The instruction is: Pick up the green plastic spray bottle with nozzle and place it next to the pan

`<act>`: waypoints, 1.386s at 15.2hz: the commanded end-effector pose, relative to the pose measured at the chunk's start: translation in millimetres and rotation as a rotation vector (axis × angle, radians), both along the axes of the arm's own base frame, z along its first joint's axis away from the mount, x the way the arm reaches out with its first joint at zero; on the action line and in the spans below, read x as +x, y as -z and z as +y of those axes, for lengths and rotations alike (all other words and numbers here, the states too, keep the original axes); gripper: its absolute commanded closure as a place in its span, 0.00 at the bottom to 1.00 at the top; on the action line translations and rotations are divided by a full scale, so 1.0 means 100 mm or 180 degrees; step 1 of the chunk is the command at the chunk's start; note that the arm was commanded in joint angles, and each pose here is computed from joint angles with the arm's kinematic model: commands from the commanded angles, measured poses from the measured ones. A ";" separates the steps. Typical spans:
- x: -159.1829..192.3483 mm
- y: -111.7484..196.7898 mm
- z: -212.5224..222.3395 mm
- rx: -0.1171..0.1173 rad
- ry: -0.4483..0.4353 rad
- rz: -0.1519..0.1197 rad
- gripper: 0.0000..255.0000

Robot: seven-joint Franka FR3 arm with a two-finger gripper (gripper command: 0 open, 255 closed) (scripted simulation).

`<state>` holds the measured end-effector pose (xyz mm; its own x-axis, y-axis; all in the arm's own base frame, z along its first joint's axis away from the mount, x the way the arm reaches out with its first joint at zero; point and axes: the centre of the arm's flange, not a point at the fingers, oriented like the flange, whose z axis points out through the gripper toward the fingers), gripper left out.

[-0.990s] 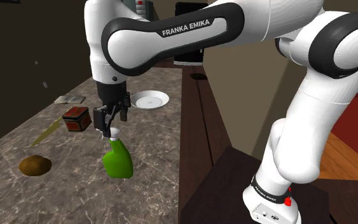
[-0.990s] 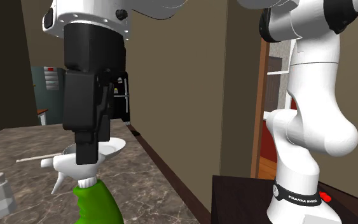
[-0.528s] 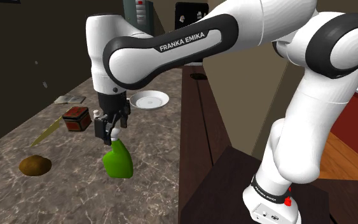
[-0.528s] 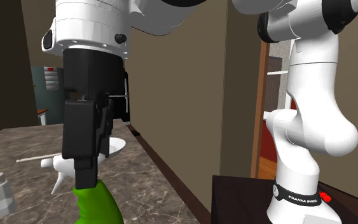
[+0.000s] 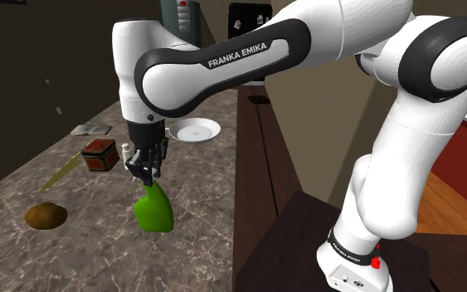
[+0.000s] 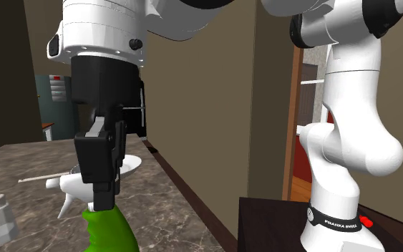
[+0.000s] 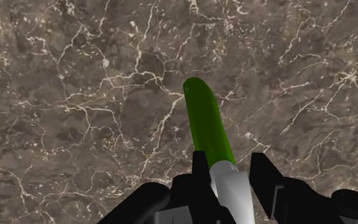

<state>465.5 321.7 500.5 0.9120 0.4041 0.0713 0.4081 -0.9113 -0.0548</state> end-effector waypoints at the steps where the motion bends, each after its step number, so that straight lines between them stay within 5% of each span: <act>1: 0.00 0.00 0.00 0.0000 0.0000 0.0000 1.00; 8: 0.00 0.00 0.00 0.0000 0.0000 0.0000 1.00; 21: 0.00 -0.69 0.00 0.0000 0.0000 0.0000 1.00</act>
